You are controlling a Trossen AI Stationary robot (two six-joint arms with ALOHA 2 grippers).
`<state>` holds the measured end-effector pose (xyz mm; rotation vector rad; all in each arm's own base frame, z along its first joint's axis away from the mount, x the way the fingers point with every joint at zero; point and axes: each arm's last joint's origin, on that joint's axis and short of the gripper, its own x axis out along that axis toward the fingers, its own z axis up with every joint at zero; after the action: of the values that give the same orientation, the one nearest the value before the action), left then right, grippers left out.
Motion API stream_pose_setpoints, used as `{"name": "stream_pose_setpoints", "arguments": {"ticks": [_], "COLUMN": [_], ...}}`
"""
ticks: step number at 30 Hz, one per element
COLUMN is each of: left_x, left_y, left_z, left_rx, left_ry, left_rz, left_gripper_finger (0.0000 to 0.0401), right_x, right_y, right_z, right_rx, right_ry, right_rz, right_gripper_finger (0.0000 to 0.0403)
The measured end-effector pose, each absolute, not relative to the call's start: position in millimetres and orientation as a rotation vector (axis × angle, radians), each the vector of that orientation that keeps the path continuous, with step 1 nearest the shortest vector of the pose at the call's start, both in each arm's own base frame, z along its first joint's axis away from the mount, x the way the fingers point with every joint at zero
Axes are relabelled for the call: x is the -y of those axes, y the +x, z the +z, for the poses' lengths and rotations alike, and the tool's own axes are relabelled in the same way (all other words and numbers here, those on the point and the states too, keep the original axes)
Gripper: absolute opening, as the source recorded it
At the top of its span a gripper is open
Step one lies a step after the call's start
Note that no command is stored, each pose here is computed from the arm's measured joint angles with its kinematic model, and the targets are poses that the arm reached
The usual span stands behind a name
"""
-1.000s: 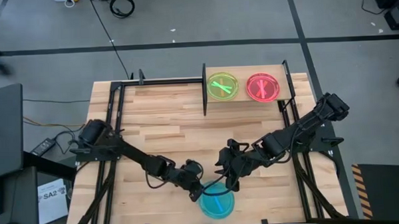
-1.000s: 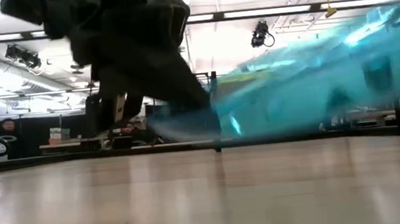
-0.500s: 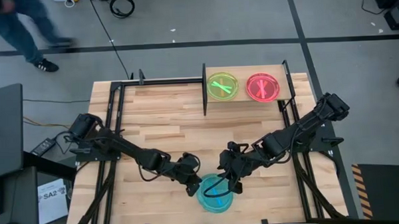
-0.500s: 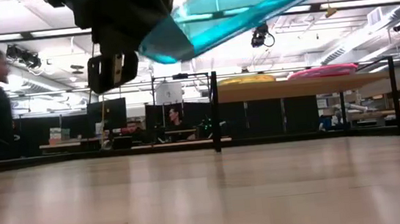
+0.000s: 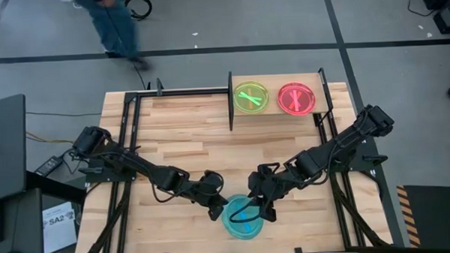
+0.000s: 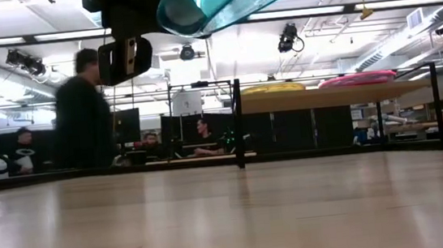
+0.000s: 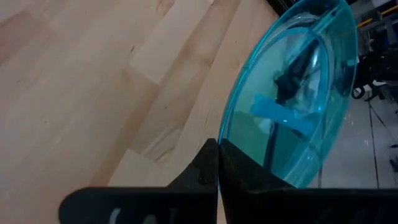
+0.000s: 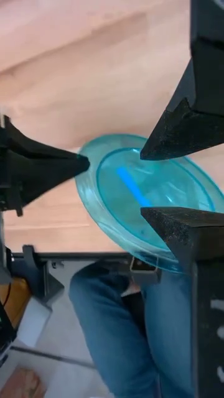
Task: Place and stack plates onto a shelf
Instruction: Stack the blue plate on top of the green plate on the shelf
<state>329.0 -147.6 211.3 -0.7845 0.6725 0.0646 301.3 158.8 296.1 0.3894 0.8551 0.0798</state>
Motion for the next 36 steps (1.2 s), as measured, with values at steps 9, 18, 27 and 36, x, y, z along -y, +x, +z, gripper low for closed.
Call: {"name": "stream_pose_setpoints", "arguments": {"ticks": [9, 18, 27, 36], "left_x": [148, 148, 148, 148], "left_y": [329, 329, 329, 329], "left_z": [211, 211, 211, 212], "left_rx": [-0.672, -0.672, -0.671, -0.667], "left_ry": [-0.784, -0.784, -0.785, -0.787], "left_rz": [0.064, 0.063, 0.064, 0.061], "left_gripper_finger": [0.0003, 0.0005, 0.0005, 0.0006], "right_x": [-158, -157, -160, -165], "right_y": [298, 294, 295, 301], "right_z": [293, 290, 285, 273], "right_rx": [-0.93, -0.98, -1.002, -1.064], "right_ry": [0.548, 0.601, 0.615, 0.615], "right_rz": [0.013, -0.032, -0.034, -0.019], "right_gripper_finger": [0.0138, 0.0138, 0.0138, 0.0131]}}
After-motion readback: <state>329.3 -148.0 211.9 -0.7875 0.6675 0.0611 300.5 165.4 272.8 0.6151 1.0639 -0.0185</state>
